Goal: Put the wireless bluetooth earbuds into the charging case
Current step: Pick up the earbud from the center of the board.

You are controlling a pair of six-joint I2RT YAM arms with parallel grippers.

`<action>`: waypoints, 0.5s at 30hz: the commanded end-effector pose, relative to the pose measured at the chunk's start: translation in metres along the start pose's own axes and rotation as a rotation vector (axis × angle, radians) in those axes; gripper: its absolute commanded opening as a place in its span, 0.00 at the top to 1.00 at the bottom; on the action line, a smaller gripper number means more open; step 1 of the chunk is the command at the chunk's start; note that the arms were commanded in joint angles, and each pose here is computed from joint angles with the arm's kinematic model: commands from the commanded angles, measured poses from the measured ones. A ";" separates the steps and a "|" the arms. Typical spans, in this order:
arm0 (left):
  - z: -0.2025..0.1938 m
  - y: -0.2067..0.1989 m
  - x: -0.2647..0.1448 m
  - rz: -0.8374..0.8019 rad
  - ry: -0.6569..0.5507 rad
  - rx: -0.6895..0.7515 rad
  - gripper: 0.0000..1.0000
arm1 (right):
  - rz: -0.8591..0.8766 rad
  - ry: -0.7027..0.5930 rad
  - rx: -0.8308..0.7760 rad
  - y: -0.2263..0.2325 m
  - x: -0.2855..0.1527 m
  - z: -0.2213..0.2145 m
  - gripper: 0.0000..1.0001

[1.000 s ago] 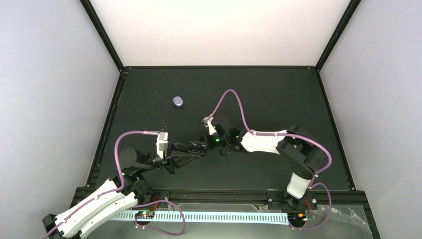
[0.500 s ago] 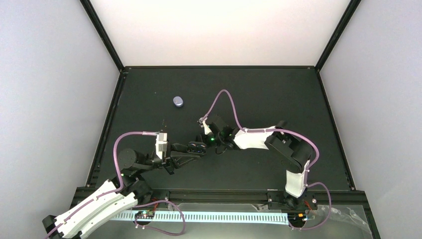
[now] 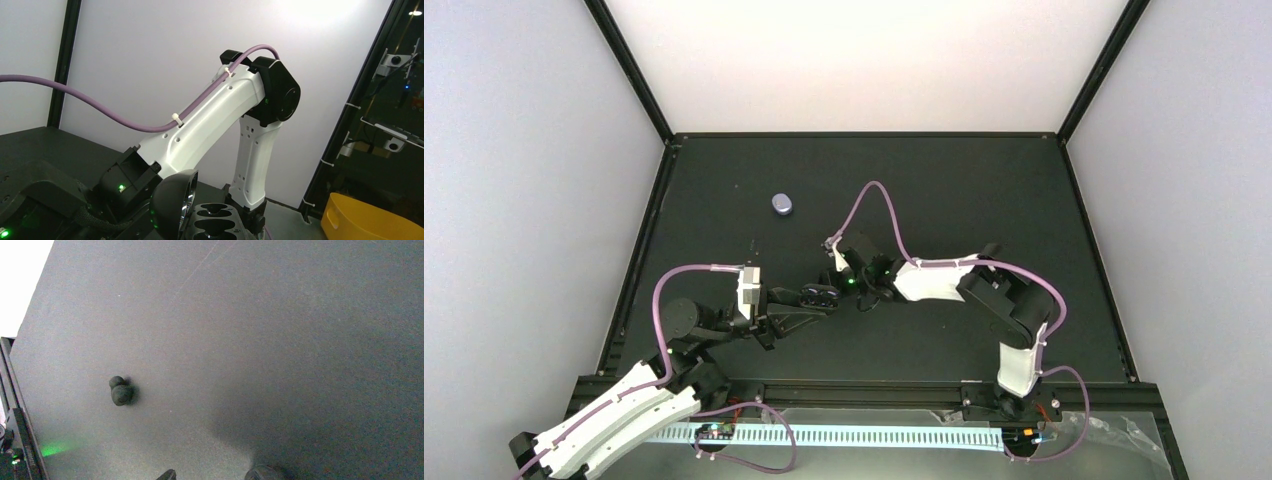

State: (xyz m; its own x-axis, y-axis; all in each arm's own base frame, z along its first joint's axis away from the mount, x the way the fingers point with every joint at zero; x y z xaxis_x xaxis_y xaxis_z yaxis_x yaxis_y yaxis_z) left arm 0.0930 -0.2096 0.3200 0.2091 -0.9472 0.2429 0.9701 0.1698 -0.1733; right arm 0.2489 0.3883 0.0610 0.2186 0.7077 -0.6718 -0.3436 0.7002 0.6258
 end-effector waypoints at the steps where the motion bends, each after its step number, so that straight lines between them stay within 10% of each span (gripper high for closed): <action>1: 0.002 0.000 -0.001 0.007 -0.007 0.015 0.98 | -0.130 0.004 0.017 -0.031 -0.006 -0.013 0.60; 15: 0.002 0.000 0.001 0.006 -0.006 0.017 0.98 | -0.185 -0.014 0.023 -0.042 -0.013 -0.015 0.62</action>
State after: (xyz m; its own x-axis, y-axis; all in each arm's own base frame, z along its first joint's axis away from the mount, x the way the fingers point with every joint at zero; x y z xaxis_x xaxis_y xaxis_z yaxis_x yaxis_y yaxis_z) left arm 0.0947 -0.2094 0.3199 0.2192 -0.9449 0.2433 0.9688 0.1811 -0.1694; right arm 0.2504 0.3733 0.0636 0.2824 0.6749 -0.6818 -0.3308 0.7356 0.5911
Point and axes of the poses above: each gripper's point midway between its finger pads, its own x axis out along the fingers, its own y axis along the line the jaws close on, z = x × y, the point moved 2 cm from there along -x, back along the fingers, and after that the axes turned 9 degrees about x, right-handed, at the moved point
